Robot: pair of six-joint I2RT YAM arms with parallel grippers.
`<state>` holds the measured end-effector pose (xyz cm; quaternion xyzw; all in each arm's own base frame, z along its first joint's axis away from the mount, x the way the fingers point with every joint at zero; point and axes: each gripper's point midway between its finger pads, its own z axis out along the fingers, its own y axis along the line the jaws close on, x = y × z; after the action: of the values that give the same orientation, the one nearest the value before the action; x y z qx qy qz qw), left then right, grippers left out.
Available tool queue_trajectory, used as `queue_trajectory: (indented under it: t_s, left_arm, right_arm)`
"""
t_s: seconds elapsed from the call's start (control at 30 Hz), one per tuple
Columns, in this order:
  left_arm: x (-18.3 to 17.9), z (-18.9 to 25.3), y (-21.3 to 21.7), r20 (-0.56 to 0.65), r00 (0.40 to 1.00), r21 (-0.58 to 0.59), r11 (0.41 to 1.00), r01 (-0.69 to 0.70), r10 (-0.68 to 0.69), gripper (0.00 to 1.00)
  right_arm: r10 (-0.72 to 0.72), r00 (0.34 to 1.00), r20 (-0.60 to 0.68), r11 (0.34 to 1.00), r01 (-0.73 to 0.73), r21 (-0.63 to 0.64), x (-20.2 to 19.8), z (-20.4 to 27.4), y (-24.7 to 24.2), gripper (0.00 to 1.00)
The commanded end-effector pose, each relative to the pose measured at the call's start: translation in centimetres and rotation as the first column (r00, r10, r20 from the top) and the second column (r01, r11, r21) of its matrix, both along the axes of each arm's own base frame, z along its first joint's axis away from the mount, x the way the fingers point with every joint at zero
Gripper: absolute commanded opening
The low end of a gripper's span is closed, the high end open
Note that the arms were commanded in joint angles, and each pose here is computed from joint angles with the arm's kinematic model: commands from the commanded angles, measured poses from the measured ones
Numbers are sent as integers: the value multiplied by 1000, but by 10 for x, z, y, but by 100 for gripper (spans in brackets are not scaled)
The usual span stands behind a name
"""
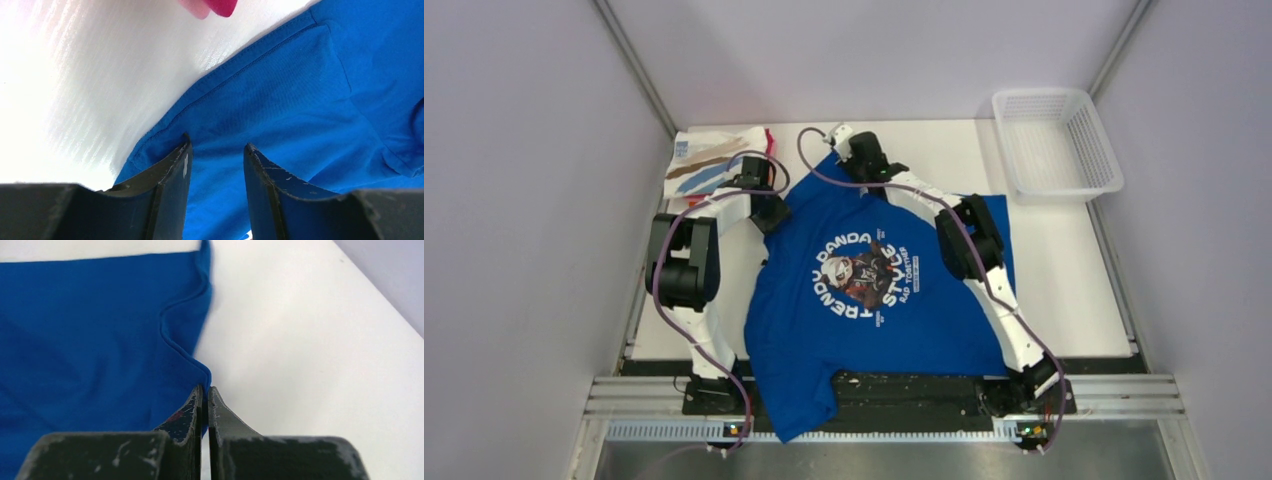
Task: Fold and stack the t-shirts
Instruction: Flatten out the tshirt
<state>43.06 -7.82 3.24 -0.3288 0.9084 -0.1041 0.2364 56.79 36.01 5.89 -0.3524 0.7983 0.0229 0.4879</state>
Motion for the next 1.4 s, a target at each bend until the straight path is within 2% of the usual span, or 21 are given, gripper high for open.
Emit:
queue_trajectory:
  t_s: [0.0,0.03,0.1,0.17,0.27,0.3,0.33,0.37,0.47,0.53,0.57,0.63,0.73,0.87,0.93,1.03,1.23,1.37]
  left_arm:
    - [-20,-14,21,-84,996,79,997,-21,28,48]
    - [-20,-14,21,-86,996,83,996,-22,29,48]
    - [-19,-14,21,-90,995,85,996,-23,31,48]
    - [-16,-12,20,-80,996,75,997,-21,27,48]
    - [-7,-2,18,-55,998,67,997,-23,27,49]
    - [-5,2,17,-49,999,63,998,-20,23,50]
    - [-2,8,15,-38,999,54,998,-15,17,53]
    - [0,14,12,-26,1000,41,999,-9,10,57]
    - [2,34,3,17,1000,8,1000,18,-18,76]
    - [0,49,-2,51,998,6,999,39,-39,93]
    - [-2,56,-6,68,996,8,998,58,-58,98]
    - [-8,67,-20,90,989,14,993,116,-117,99]
    - [-26,68,-46,72,973,13,976,219,-220,99]
    - [-52,58,-67,5,956,114,950,290,-293,99]
    - [-62,51,-77,-15,947,133,938,319,-320,99]
    - [-70,30,-84,-48,944,98,939,330,-327,99]
    - [-63,-5,-78,-139,944,119,941,316,-300,99]
    - [-49,-15,-73,-149,948,110,948,299,-282,99]
  right_arm:
    - [-96,987,127,994,89,64,40,66,-45,0]
    - [-107,986,127,993,100,66,44,65,-51,0]
    - [-122,983,135,990,112,80,52,67,-61,10]
    - [-138,978,153,987,124,101,60,75,-68,14]
    - [-166,973,162,981,147,125,62,95,-73,36]
    - [-181,971,156,976,159,146,60,103,-74,50]
    - [-195,971,142,971,170,168,56,110,-74,84]
    - [-203,971,127,965,176,196,49,121,-75,97]
    - [-237,970,58,937,213,276,17,146,-84,99]
    - [-269,963,-12,898,256,357,-18,167,-95,99]
    - [-273,960,-59,884,275,378,-39,165,-101,99]
    - [-280,948,-152,849,318,421,-83,158,-114,99]
    - [-295,908,-299,800,405,442,-150,124,-137,99]
    - [-304,852,-426,780,479,402,-223,66,-167,99]
    - [-285,834,-473,787,485,381,-245,50,-172,99]
    - [-349,785,-512,769,552,321,-256,27,-187,99]
    - [-472,699,-538,721,657,221,-245,-11,-219,99]
    - [-484,681,-550,716,669,199,-225,-26,-223,99]
